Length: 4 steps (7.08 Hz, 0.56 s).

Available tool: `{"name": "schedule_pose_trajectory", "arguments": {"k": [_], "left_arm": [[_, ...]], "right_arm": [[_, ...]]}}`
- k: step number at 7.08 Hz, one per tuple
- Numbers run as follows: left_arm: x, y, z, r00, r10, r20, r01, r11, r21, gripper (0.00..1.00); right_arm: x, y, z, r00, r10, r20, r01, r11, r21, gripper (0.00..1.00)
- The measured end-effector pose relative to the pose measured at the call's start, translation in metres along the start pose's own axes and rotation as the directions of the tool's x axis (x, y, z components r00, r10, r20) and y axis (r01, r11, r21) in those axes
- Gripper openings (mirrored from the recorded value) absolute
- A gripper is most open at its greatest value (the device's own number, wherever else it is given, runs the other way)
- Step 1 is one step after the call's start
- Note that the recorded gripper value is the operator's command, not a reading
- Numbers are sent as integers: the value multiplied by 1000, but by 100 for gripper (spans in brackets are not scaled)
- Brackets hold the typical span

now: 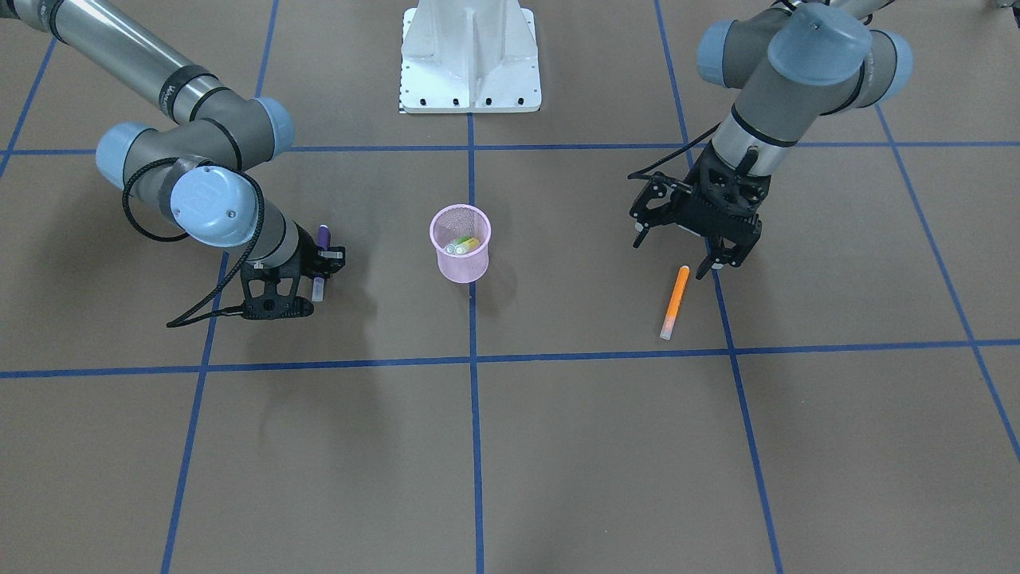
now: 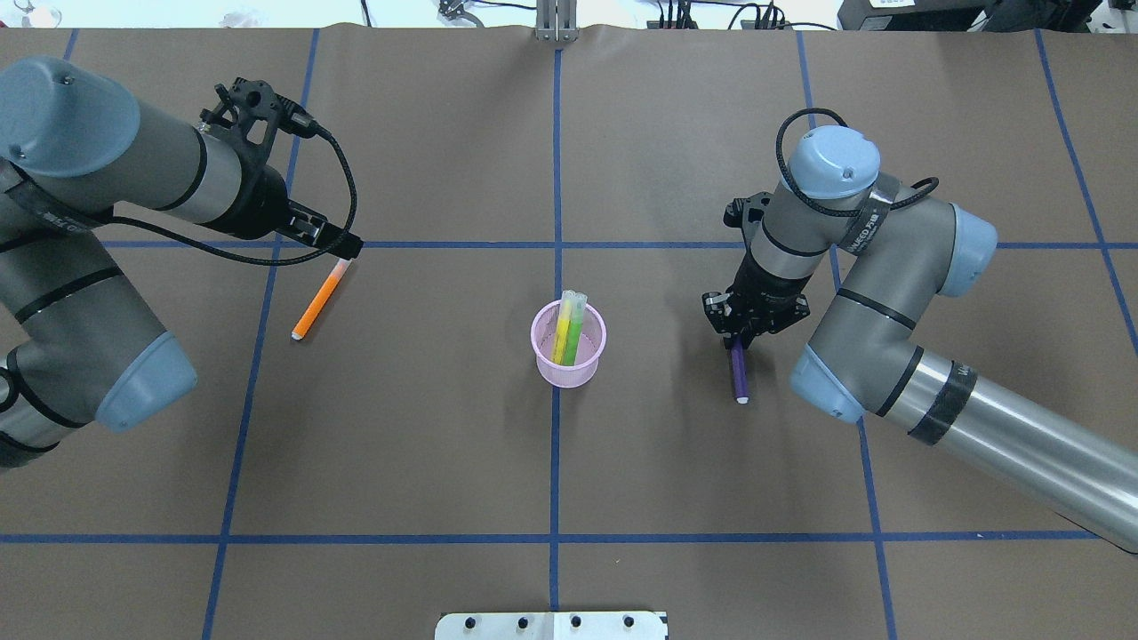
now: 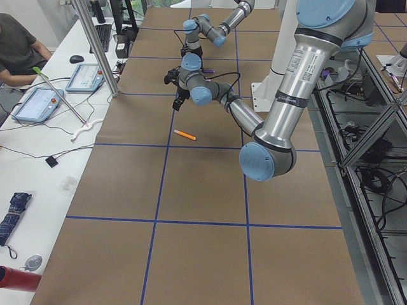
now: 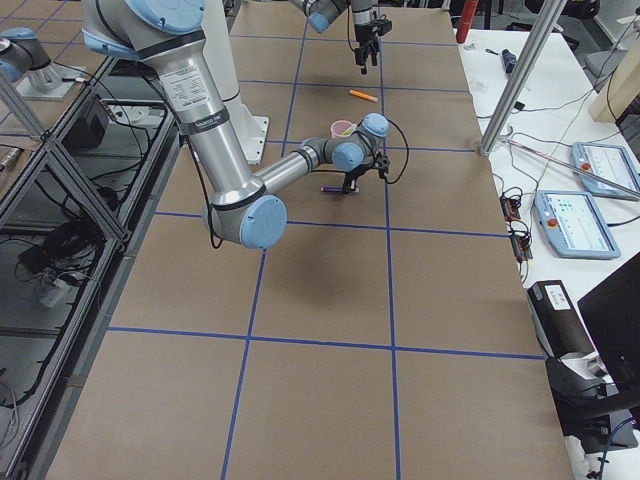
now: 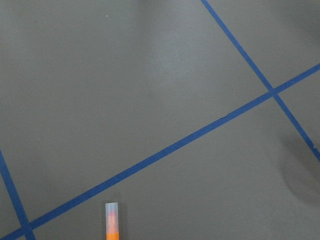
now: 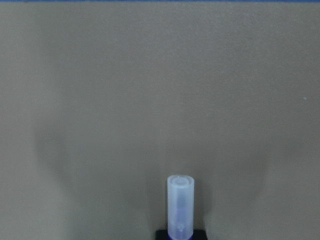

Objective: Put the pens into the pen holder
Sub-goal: 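Carry the purple marker with the right gripper into the pink cup and release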

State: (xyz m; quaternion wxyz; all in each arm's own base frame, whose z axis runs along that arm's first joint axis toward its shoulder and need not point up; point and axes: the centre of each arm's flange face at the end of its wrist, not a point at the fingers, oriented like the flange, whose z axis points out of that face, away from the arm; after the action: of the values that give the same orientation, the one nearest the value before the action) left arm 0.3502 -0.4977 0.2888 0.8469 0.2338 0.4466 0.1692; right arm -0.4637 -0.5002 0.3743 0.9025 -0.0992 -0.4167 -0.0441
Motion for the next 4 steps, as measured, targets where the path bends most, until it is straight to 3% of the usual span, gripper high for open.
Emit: {"name": "schedule_pose_trajectory", "arguments": {"k": [1, 2, 3, 4], "left_arm": [[1, 0, 1, 1000, 2, -2, -2, 1000, -1, 99], [1, 1, 2, 1000, 6, -3, -6, 1000, -1, 99], [1, 1, 3, 1000, 8, -2, -8, 1000, -2, 99], [0, 1, 5, 1000, 15, -1, -15, 1000, -3, 99]], "right_arm": [[-11, 4, -31, 999, -11, 43, 10, 999, 38, 0], [-28, 16, -64, 998, -25, 64, 16, 991, 132, 0], [-49, 36, -97, 997, -26, 78, 5, 964, 266, 0], [-72, 60, -122, 995, -37, 93, -3, 919, 395, 0]]}}
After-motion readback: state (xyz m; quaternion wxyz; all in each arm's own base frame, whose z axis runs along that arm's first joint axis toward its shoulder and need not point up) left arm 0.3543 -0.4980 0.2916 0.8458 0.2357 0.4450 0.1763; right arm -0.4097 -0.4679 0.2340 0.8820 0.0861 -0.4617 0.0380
